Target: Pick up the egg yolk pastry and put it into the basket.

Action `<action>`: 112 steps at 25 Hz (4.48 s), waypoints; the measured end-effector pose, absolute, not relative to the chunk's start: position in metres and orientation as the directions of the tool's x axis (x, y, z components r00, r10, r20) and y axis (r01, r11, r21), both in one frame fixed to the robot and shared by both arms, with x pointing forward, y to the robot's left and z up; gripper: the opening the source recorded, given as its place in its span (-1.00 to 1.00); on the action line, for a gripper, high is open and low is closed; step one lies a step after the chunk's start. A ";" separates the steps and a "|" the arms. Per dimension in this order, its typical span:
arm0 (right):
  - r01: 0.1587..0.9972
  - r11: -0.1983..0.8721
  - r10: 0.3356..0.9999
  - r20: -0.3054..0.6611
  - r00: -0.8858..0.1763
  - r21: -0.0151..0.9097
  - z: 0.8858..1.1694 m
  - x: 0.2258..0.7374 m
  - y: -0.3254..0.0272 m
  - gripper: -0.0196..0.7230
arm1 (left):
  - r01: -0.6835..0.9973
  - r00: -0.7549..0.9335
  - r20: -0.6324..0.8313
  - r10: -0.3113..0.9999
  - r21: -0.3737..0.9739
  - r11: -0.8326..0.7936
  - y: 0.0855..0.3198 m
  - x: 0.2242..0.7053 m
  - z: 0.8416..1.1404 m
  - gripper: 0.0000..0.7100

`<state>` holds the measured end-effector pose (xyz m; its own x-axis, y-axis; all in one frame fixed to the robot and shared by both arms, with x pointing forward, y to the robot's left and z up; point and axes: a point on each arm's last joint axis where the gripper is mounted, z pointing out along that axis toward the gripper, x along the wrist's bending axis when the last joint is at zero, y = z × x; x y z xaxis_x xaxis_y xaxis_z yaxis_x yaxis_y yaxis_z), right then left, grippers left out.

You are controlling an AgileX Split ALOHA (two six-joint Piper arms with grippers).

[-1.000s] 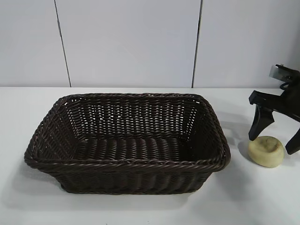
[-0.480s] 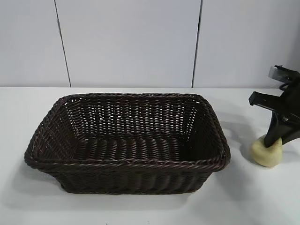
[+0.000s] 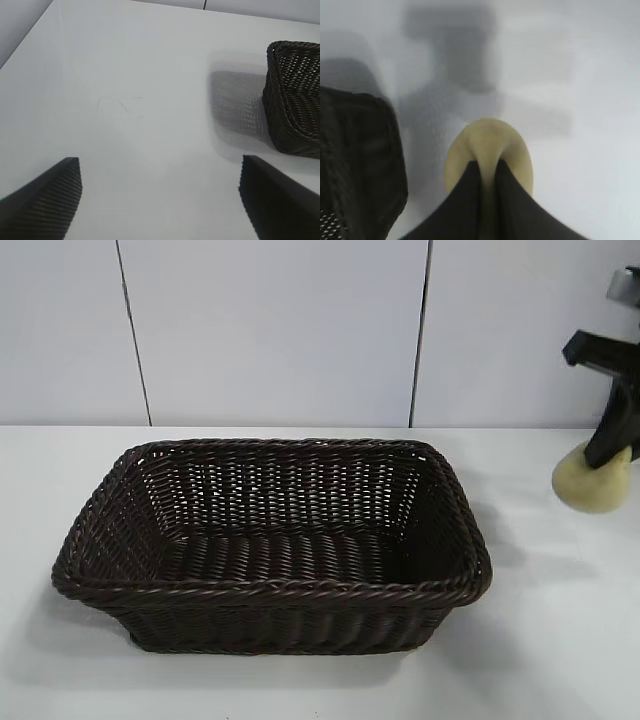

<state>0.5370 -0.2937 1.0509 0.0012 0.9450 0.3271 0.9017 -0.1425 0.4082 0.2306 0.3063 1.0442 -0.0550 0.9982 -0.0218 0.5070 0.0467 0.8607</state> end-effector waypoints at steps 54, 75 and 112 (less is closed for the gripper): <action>0.923 0.063 0.854 0.459 -0.247 0.380 0.978 0.542 -0.091 0.51 | 0.507 -0.055 -0.022 0.998 0.861 0.047 0.306 0.231 1.044 0.76; 0.937 0.190 0.960 0.146 -0.241 0.294 1.061 0.583 -0.147 0.51 | 0.507 -0.055 -0.022 0.998 0.861 0.047 0.306 0.231 1.044 0.76; 0.975 -0.054 0.998 -0.029 0.061 0.216 1.075 0.453 -0.300 0.51 | 0.507 -0.055 -0.022 0.998 0.861 0.047 0.306 0.231 1.044 0.76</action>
<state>0.4525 -0.3000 1.0753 0.0613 0.9977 -0.0294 0.9749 -0.0535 0.2159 0.2306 0.3063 1.0442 -0.0550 0.9982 -0.0218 0.5070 0.0467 0.8607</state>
